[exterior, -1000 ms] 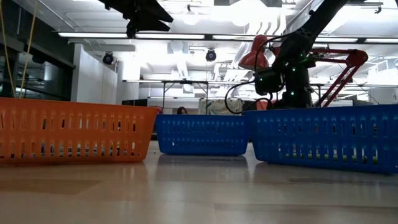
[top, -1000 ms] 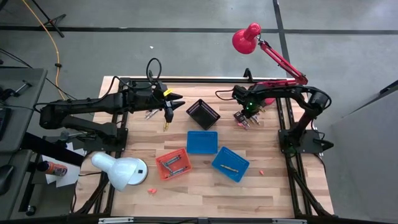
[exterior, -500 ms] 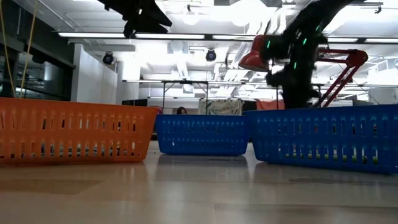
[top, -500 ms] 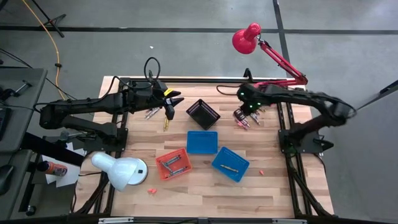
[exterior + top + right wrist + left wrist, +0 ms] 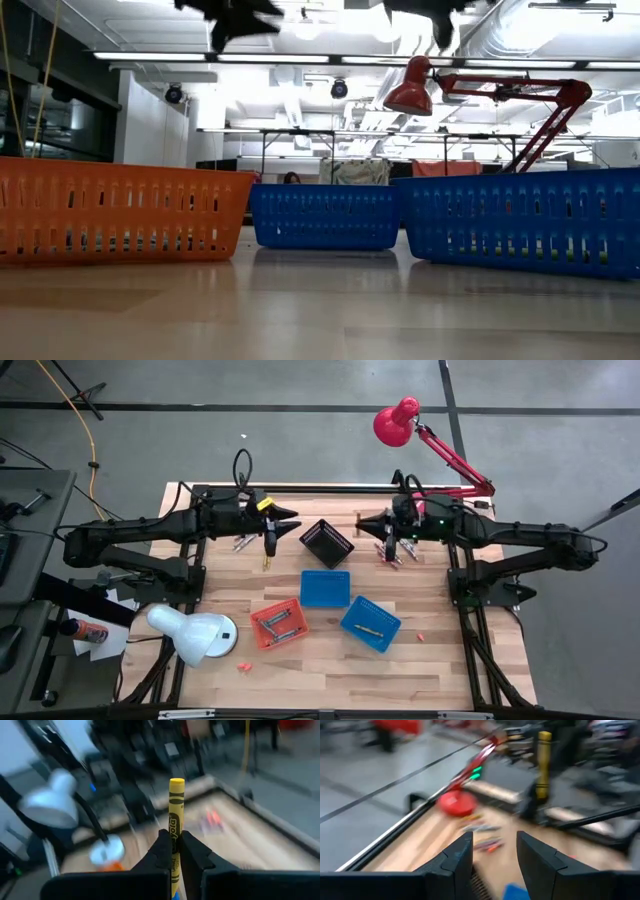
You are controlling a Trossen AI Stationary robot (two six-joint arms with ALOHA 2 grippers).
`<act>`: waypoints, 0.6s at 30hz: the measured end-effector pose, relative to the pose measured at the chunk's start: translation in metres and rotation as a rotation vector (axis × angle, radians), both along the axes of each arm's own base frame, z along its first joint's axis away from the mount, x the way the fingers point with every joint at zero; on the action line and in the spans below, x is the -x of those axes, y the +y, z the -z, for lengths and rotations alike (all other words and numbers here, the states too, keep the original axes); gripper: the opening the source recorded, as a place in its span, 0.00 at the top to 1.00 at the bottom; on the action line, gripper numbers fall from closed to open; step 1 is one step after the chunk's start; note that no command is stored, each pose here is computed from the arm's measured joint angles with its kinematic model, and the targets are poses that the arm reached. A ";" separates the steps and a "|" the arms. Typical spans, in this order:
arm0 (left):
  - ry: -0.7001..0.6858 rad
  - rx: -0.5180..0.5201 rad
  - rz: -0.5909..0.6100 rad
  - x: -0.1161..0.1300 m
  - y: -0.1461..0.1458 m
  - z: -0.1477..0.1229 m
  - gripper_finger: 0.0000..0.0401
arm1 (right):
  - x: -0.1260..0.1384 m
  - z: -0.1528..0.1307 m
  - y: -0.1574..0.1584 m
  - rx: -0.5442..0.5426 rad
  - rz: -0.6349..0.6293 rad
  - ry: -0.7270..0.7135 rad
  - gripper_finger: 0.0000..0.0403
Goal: Sort crayons
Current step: Put the yellow crayon into the right blue bin
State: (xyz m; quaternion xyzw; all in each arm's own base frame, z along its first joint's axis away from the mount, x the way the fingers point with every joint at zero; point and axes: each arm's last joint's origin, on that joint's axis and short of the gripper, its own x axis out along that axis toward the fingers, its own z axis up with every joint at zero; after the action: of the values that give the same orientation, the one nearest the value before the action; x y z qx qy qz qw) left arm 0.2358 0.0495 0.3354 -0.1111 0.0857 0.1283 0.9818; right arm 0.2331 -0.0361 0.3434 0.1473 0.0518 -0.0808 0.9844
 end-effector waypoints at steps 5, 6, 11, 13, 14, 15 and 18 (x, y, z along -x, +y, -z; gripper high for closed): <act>-0.149 -0.010 0.161 -0.002 -0.004 -0.014 0.65 | -0.012 -0.003 0.002 0.037 -0.018 -0.078 0.99; -0.165 -0.008 0.166 -0.003 -0.005 -0.016 0.65 | -0.014 -0.001 0.001 0.037 -0.019 -0.073 0.99; -0.190 0.003 0.164 -0.003 -0.004 -0.018 0.65 | -0.017 0.002 0.002 0.031 -0.054 -0.062 0.99; -0.190 0.003 0.164 -0.003 -0.004 -0.018 0.65 | -0.017 0.002 0.002 0.029 -0.057 -0.064 0.99; -0.190 0.003 0.164 -0.003 -0.004 -0.018 0.65 | -0.017 0.002 0.002 0.016 -0.066 -0.064 0.99; -0.190 0.003 0.164 -0.003 -0.004 -0.018 0.65 | -0.017 0.003 0.003 -0.011 -0.081 -0.058 0.99; -0.190 0.005 0.164 -0.003 -0.004 -0.018 0.65 | -0.016 0.013 0.008 -0.151 -0.181 0.042 0.99</act>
State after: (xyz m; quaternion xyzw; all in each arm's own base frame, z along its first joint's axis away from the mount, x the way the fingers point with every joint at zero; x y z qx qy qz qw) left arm 0.2383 0.0451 0.3534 -0.1178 0.0016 0.0365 0.9924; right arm 0.2489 -0.0279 0.3306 0.2140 0.0913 0.0096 0.9725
